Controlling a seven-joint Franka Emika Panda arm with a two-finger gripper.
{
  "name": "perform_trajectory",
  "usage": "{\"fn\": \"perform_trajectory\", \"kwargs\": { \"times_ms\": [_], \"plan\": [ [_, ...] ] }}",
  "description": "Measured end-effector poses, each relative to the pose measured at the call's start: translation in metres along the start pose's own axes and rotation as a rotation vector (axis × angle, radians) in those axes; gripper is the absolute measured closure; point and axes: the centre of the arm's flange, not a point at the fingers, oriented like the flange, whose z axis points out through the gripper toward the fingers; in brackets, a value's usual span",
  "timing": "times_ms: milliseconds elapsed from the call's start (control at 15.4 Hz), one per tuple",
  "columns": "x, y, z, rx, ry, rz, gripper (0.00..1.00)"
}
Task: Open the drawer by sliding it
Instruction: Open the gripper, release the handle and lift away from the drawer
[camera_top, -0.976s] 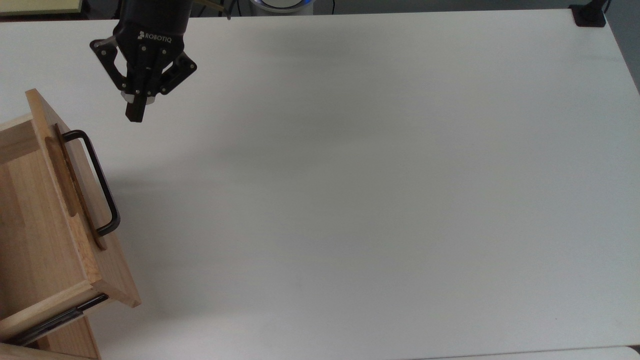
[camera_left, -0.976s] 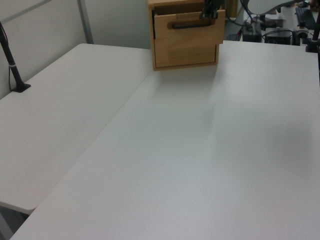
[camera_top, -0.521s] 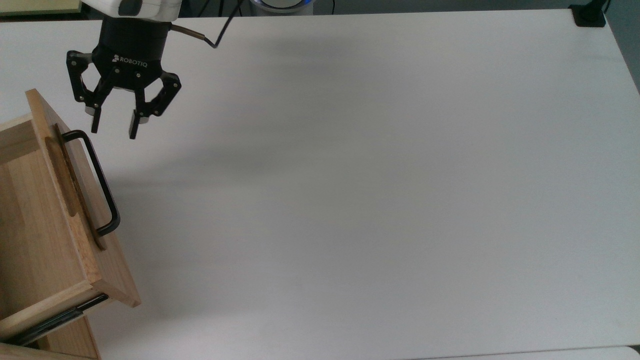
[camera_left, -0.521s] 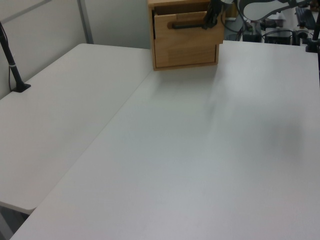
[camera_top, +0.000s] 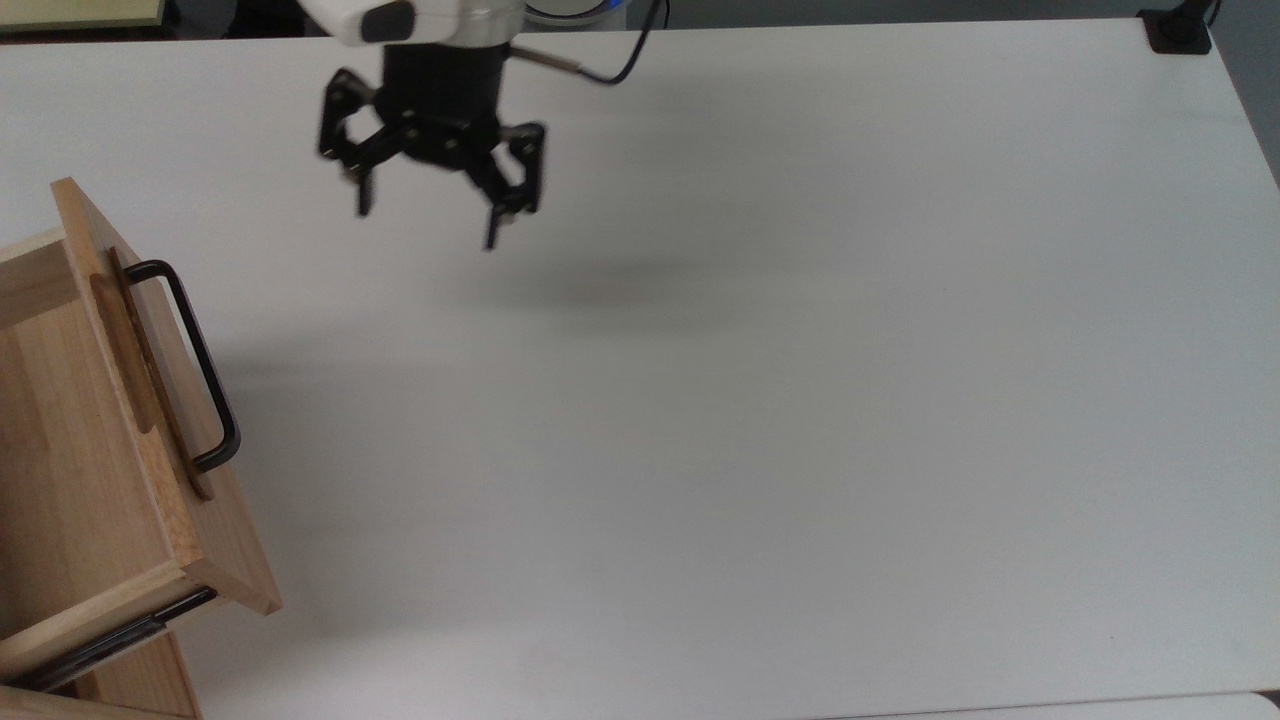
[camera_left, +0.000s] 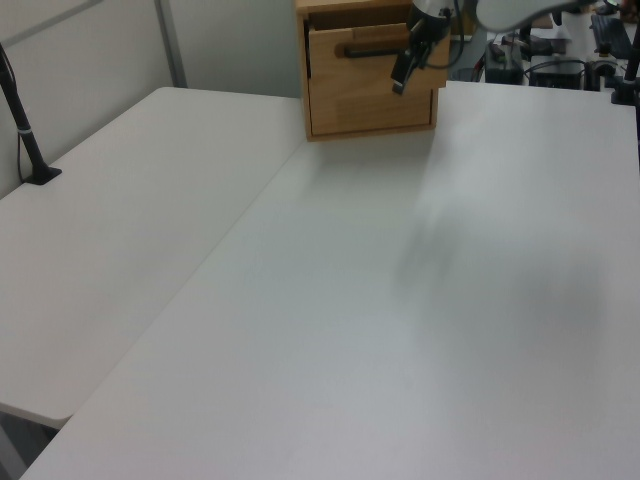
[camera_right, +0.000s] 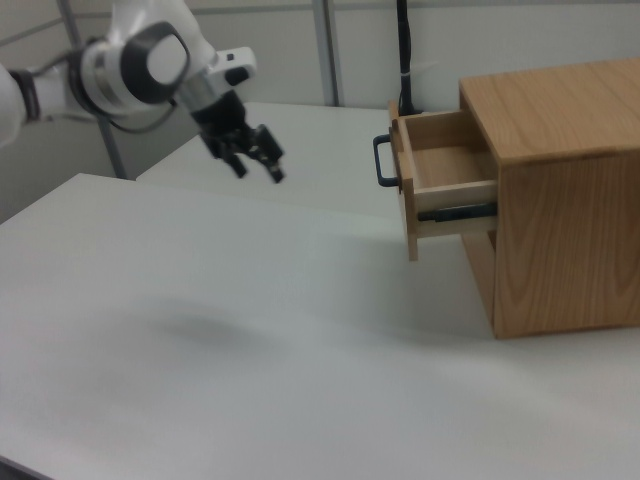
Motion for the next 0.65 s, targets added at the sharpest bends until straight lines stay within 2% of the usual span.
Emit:
{"fn": "perform_trajectory", "kwargs": {
  "times_ms": [130, 325, 456, 651],
  "plan": [
    [-0.011, -0.005, -0.018, 0.07, -0.133, 0.028, 0.0],
    [-0.029, -0.003, -0.038, 0.172, -0.3, -0.058, 0.0],
    [-0.037, 0.002, -0.046, 0.205, -0.354, -0.104, 0.0],
    [-0.04, 0.01, -0.059, 0.211, -0.354, -0.111, 0.0]
  ]
}}
